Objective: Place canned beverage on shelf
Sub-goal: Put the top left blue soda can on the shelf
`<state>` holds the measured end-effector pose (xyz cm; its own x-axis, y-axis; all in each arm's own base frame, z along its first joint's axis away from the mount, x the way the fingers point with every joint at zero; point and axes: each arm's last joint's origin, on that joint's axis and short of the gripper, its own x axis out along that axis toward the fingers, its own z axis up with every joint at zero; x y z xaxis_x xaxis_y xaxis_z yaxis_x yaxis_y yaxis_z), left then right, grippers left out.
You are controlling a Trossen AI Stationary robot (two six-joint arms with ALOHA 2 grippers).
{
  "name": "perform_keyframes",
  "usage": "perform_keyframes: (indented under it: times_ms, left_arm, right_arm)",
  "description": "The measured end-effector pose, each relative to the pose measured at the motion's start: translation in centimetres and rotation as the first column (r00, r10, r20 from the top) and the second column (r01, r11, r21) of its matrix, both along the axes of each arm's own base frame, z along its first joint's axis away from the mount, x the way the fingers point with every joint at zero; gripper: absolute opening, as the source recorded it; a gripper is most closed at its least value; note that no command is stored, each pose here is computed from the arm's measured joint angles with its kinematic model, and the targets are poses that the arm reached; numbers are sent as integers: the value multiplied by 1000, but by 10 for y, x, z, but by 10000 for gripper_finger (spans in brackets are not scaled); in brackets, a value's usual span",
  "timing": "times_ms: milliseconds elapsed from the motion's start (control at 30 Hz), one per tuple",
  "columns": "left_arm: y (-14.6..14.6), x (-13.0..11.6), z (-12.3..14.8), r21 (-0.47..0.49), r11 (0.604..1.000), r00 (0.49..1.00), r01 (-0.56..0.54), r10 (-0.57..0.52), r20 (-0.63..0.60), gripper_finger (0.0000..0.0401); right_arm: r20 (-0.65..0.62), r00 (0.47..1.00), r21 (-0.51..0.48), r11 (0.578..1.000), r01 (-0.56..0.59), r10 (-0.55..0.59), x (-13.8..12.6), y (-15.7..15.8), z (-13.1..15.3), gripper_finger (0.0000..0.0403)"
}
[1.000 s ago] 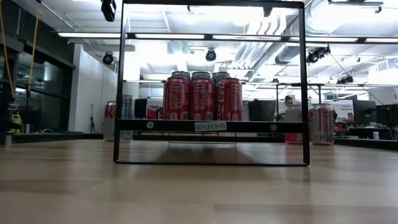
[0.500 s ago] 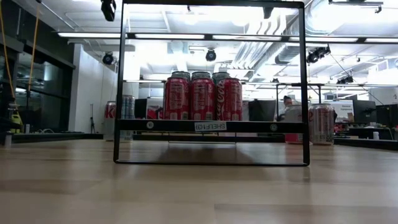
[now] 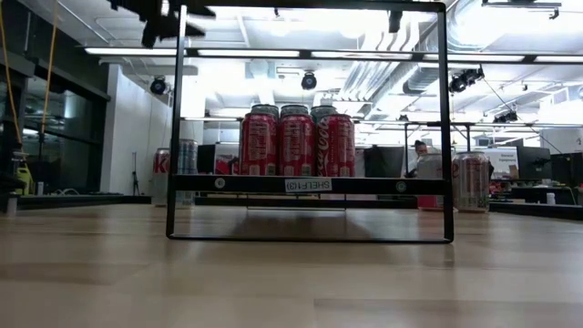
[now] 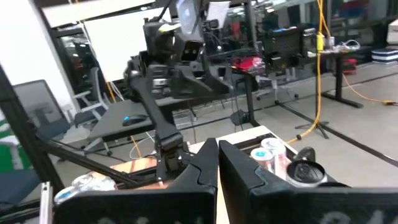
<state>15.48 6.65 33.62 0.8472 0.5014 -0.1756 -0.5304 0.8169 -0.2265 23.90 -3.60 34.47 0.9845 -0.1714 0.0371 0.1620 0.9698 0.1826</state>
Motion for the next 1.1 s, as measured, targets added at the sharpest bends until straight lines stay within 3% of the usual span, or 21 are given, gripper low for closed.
perform_keyframes:
  times_ms: [133, 300, 467, 700, 867, 1100]
  left_arm:
    - [32, 5, -1, -47, 988, 974, -146, 135, -181, 253]
    - [74, 11, -14, -144, 943, 885, -299, 218, -412, 311]
    - [97, 23, -27, -247, 928, 783, -278, 70, -618, 344]
    - [120, 48, -27, -279, 938, 618, -203, -99, -780, 343]
    - [130, 58, -34, -335, 934, 448, -128, -247, -859, 342]
    - [144, 69, -60, -303, 947, 258, -103, -269, -928, 342]
  right_arm:
    - [-16, 1000, 3, 1000, 24, -24, 0, -1, -2, 0]
    - [-30, 999, 22, 999, 30, -29, 0, -1, -3, 0]
    - [-45, 999, 51, 998, 31, -29, 0, -1, -5, 0]
    - [-68, 997, 54, 998, 32, -29, 0, -1, -7, 0]
    - [-79, 996, 85, 996, 35, -28, 0, -1, -9, 0]
    - [-91, 995, 96, 995, 37, -28, 2, -1, -11, 0]
